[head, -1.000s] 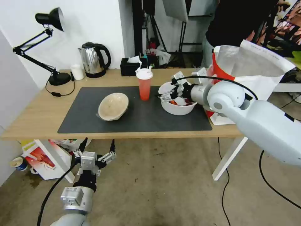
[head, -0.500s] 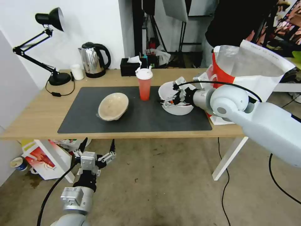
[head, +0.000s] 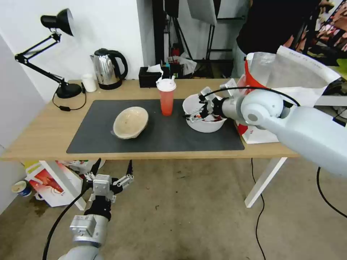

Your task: Pick up the trash from the table and place it into the takeout bag.

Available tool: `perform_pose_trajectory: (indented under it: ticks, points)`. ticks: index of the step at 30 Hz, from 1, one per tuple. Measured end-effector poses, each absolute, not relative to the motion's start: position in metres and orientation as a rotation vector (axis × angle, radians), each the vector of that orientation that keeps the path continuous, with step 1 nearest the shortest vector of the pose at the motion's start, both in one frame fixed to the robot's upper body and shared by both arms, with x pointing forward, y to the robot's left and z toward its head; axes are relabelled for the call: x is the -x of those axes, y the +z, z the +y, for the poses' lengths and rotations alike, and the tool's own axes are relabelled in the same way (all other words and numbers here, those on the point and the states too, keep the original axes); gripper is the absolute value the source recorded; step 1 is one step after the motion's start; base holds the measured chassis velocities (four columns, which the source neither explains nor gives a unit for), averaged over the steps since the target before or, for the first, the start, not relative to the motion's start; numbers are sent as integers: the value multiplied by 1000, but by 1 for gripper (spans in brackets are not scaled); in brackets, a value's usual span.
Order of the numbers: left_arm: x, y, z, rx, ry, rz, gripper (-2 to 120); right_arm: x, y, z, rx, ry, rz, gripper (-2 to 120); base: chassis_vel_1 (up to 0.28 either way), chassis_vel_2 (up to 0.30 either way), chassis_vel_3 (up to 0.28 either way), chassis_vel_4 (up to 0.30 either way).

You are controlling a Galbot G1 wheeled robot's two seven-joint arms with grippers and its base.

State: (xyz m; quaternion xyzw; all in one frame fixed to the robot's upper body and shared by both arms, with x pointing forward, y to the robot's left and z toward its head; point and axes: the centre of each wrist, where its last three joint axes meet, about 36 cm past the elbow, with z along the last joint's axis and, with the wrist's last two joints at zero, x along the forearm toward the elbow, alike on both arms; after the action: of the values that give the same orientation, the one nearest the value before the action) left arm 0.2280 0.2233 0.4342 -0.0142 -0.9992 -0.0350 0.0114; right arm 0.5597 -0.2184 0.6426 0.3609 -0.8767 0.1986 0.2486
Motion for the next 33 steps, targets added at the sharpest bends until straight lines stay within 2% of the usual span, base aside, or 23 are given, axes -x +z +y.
perform_pose_trajectory:
  ticks: [8,33]
  points:
    - [-228,434,223,44,-109,-3117,100,-575,644,-218,-1010,581,-2340,100,0,0,0,0]
    - [-228,434,223,44,-109,-3117,100,-576,621,-189,-1022,640,-2278,100,0,0,0,0]
